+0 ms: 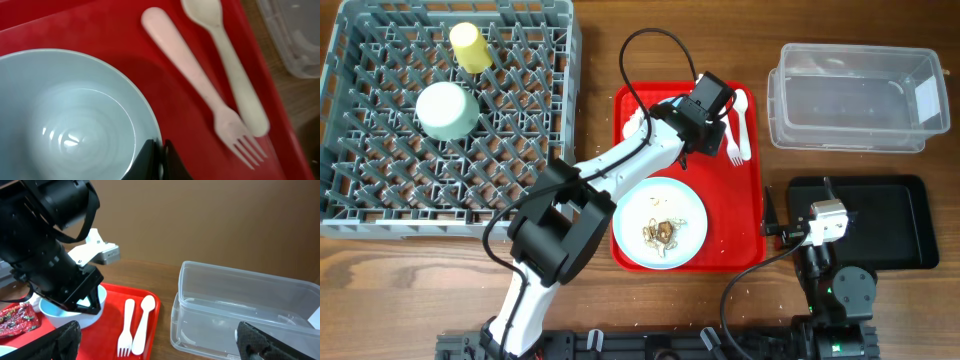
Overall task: Sort waste into correct bins and load items into the dishwasher rack
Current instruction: 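Move the left gripper to the small light-blue bowl and grasp it, then carry the small bowl to the rack's lower left and release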
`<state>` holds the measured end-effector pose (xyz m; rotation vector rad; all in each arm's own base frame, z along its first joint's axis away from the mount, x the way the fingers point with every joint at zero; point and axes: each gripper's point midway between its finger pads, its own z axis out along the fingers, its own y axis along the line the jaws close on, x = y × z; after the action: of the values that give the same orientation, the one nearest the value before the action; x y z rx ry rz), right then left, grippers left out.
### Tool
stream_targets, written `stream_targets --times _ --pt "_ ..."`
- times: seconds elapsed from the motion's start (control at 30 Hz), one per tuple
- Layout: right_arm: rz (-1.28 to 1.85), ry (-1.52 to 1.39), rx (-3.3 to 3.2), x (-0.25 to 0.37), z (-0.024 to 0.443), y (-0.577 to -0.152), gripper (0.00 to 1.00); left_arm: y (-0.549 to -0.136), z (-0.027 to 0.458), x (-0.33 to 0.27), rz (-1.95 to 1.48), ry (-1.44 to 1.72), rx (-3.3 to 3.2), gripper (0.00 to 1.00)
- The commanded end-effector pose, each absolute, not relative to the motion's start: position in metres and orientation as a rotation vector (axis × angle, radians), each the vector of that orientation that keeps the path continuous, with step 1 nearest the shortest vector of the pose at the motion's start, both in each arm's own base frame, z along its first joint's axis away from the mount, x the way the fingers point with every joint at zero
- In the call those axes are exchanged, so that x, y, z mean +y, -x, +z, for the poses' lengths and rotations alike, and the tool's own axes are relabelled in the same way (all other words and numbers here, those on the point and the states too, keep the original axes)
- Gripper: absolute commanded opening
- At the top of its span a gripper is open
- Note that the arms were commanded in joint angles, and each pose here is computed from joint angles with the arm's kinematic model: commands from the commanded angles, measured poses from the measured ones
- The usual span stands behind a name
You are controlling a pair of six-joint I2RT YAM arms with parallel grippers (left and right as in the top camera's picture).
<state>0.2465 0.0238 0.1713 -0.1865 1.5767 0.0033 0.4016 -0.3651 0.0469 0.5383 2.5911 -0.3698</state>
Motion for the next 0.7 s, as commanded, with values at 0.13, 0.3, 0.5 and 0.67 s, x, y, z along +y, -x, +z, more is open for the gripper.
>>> stream_targets --times 0.13,0.3,0.5,0.67 --pt "0.002 0.165 1.573 0.021 0.173 -0.247 1.0 -0.387 0.258 -0.37 -0.699 -0.478 2.241 0.04" --pt "0.001 0.165 1.572 0.021 0.173 -0.247 1.0 -0.374 0.316 -0.212 -0.613 0.013 2.372 0.04" --pt "0.001 0.165 1.572 0.021 0.173 -0.247 1.0 -0.383 0.322 -0.033 -1.027 0.58 2.336 0.04" --pt "0.001 0.165 1.573 0.021 0.173 -0.247 1.0 -0.365 0.288 0.064 -1.406 0.759 2.105 0.04"
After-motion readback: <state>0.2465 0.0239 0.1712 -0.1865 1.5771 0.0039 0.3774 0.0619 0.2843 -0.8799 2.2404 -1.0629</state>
